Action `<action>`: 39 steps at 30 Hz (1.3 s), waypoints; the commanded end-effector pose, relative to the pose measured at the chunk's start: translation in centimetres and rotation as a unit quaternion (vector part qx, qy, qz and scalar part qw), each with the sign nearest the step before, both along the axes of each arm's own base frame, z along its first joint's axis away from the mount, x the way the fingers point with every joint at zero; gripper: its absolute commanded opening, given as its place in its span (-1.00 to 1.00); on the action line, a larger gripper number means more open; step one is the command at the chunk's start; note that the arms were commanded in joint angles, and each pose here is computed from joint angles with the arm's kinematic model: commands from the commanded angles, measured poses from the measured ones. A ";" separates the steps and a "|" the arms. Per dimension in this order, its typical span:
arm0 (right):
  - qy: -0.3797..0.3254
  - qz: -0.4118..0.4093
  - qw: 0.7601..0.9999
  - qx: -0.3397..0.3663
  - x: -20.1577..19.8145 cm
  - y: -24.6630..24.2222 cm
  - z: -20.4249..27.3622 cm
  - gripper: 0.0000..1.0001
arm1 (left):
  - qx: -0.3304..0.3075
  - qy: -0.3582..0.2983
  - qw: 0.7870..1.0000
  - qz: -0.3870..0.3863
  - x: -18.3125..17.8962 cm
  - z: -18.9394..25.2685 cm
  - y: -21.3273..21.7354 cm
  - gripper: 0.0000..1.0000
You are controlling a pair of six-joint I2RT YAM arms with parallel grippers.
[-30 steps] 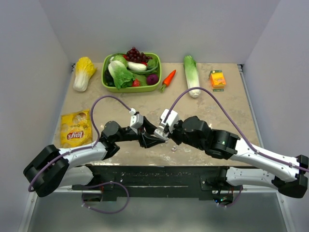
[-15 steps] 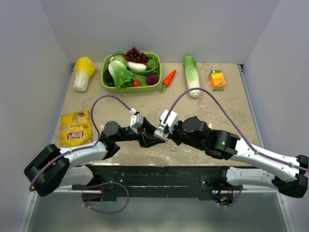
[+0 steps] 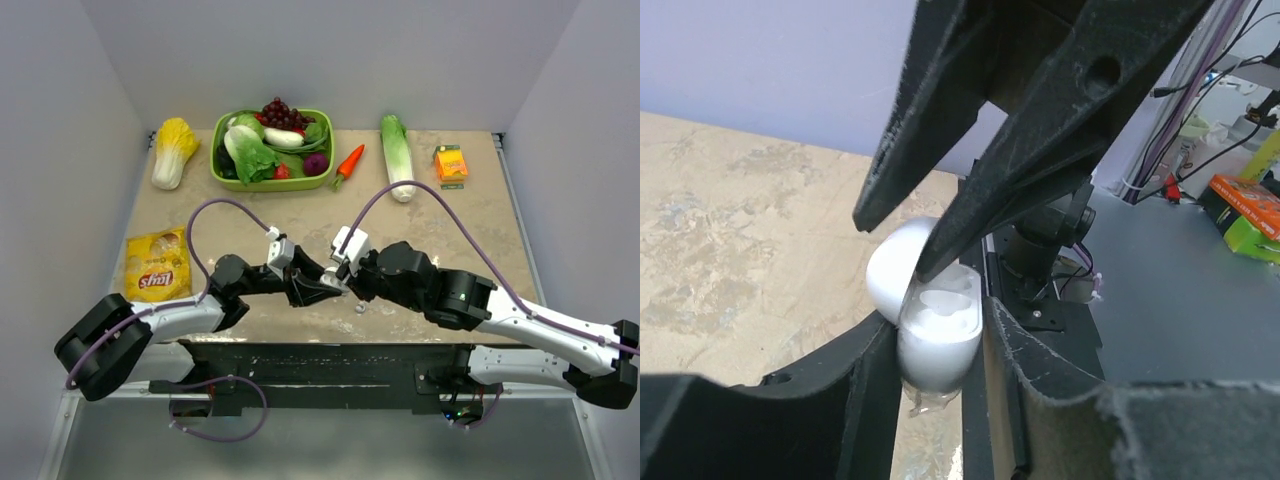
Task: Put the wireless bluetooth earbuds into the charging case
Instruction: Adjust the charging case.
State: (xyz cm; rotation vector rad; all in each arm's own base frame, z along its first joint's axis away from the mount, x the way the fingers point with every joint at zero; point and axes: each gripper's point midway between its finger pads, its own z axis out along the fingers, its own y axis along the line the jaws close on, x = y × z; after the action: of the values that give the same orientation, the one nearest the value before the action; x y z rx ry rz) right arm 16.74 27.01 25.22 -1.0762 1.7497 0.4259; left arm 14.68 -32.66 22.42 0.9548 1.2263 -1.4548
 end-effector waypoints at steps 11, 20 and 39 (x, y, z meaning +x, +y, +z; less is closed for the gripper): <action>0.043 -0.097 0.968 0.226 3.6 -1.5 6.6 0.25 | -0.065 -0.032 0.988 0.138 1.8 1.8 3.5 -1.00; 0.081 -0.008 0.975 0.208 2.3 1.2 5.2 0.31 | -0.067 -0.038 0.986 0.149 1.6 1.7 4.2 -1.00; 0.102 0.066 0.983 0.141 0.7 3.2 2.2 0.29 | -0.072 -0.043 0.990 0.115 0.9 2.9 3.4 -1.00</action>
State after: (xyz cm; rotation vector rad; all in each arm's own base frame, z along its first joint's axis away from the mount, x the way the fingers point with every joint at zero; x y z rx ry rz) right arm 17.91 29.44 25.98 -0.9291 1.7920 0.8396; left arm 15.84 -28.90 22.71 0.7170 1.2167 -1.2824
